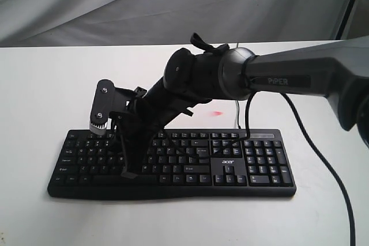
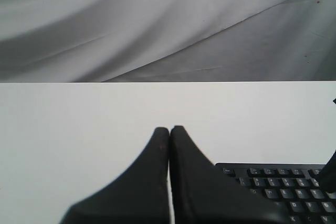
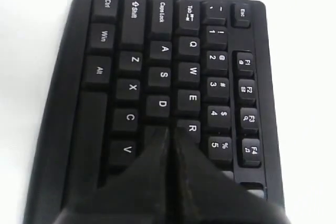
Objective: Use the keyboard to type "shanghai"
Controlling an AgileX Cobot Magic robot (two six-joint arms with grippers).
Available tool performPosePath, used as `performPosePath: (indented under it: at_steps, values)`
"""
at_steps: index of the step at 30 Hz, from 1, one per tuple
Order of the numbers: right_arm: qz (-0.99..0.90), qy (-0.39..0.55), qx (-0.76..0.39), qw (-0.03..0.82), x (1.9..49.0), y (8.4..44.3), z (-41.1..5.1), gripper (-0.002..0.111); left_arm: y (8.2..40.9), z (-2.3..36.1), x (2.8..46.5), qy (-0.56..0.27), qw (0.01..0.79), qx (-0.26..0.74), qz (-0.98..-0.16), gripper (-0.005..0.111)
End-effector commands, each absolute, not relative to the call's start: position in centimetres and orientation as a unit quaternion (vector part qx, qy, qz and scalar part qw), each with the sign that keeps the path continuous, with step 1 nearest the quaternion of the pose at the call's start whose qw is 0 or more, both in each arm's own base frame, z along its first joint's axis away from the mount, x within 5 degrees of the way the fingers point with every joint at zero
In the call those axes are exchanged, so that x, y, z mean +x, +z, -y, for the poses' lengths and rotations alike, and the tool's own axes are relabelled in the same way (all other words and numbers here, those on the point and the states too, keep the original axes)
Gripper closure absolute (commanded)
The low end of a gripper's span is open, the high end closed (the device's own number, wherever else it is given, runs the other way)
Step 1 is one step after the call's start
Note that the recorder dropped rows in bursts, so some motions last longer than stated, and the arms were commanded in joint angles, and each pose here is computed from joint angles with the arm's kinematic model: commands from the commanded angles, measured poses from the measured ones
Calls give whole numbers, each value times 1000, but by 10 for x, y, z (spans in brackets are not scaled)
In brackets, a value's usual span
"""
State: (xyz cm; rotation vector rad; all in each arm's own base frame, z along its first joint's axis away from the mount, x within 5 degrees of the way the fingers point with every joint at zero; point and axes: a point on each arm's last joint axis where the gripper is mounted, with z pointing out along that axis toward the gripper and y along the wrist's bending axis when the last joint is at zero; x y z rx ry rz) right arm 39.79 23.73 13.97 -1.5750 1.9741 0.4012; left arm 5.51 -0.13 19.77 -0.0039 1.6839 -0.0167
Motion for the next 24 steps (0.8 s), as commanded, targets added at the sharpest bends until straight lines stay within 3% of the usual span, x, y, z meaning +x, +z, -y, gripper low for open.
performPosePath:
  at_steps: [1, 24]
  values:
    - [-737, 151, -591, 290, 399, 145, -235, 108, 198, 2, 55, -11, 666, -2, -746, 106]
    - [-754, 148, -587, 256, 400, 140, -222, 108, 198, 2, 55, -11, 666, -2, -746, 106]
